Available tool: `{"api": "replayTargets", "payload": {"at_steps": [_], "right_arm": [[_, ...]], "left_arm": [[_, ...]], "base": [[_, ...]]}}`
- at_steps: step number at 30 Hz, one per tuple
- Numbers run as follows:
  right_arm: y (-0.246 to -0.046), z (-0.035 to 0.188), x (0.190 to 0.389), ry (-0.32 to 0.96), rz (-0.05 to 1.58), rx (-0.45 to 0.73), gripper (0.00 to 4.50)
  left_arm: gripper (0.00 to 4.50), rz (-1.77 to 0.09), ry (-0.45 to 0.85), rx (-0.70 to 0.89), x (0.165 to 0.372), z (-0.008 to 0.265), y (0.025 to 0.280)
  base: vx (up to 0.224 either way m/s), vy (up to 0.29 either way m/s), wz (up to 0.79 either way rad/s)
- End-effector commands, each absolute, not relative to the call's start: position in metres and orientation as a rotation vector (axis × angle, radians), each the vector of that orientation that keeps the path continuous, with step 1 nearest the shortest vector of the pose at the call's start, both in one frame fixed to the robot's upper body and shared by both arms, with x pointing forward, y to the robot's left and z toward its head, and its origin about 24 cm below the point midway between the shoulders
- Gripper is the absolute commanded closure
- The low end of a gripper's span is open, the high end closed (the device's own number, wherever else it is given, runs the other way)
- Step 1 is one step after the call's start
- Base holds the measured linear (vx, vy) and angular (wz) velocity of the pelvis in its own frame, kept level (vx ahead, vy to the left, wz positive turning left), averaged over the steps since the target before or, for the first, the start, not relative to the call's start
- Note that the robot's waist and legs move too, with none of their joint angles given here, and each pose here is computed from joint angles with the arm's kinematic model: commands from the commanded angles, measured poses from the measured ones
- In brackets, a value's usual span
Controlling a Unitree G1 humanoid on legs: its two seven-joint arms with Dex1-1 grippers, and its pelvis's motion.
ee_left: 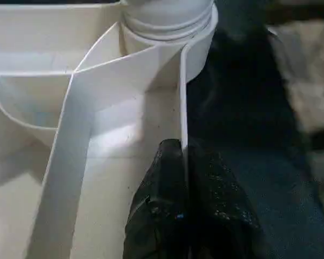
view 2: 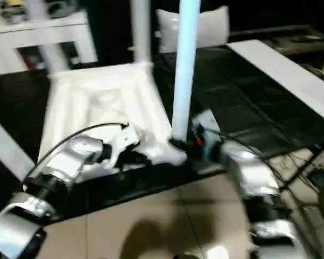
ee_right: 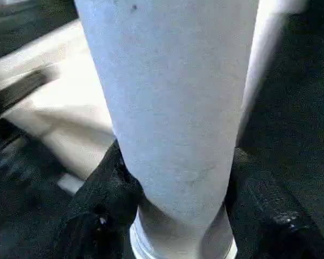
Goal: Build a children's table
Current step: Rotate leg to tighten
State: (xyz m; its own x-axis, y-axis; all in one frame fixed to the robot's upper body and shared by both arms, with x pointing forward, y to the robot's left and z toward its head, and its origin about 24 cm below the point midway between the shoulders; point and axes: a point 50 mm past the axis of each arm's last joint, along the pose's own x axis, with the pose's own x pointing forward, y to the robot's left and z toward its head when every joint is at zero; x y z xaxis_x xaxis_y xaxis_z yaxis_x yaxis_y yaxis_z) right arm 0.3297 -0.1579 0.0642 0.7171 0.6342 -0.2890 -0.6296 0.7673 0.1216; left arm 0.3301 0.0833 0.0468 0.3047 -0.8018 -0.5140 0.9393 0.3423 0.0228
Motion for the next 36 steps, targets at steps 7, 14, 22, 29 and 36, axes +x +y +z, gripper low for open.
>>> {"api": "replayTargets", "payload": {"at_steps": [7, 14, 22, 29, 36], "right_arm": [[-0.147, 0.061, 0.341, 0.293, 0.520, 0.042, 1.78], [-0.159, 0.067, 0.332, 0.262, 0.619, 0.019, 1.21], [-0.185, 0.081, 0.314, 0.254, 0.917, -0.095, 0.57], [-0.198, 0.081, 0.292, 0.388, 1.215, -0.168, 0.05], [-0.195, 0.082, 0.285, 0.423, 1.364, -0.151, 0.30]], "left_arm": [[4.50, -1.192, 0.318, 0.312, 0.333, 0.069, 0.036], [4.50, -1.195, 0.305, 0.396, 0.336, 0.068, 0.052], [4.50, -1.373, 0.325, 0.507, 0.330, 0.064, 0.072], [4.50, -1.645, 0.376, 0.610, 0.312, 0.057, 0.083], [4.50, -1.788, 0.426, 0.655, 0.302, 0.054, 0.088]], "base": [[0.000, 0.000, 0.00], [0.000, 0.000, 0.00], [0.000, 0.000, 0.00], [0.000, 0.000, 0.00], [0.000, 0.000, 0.00]]}}
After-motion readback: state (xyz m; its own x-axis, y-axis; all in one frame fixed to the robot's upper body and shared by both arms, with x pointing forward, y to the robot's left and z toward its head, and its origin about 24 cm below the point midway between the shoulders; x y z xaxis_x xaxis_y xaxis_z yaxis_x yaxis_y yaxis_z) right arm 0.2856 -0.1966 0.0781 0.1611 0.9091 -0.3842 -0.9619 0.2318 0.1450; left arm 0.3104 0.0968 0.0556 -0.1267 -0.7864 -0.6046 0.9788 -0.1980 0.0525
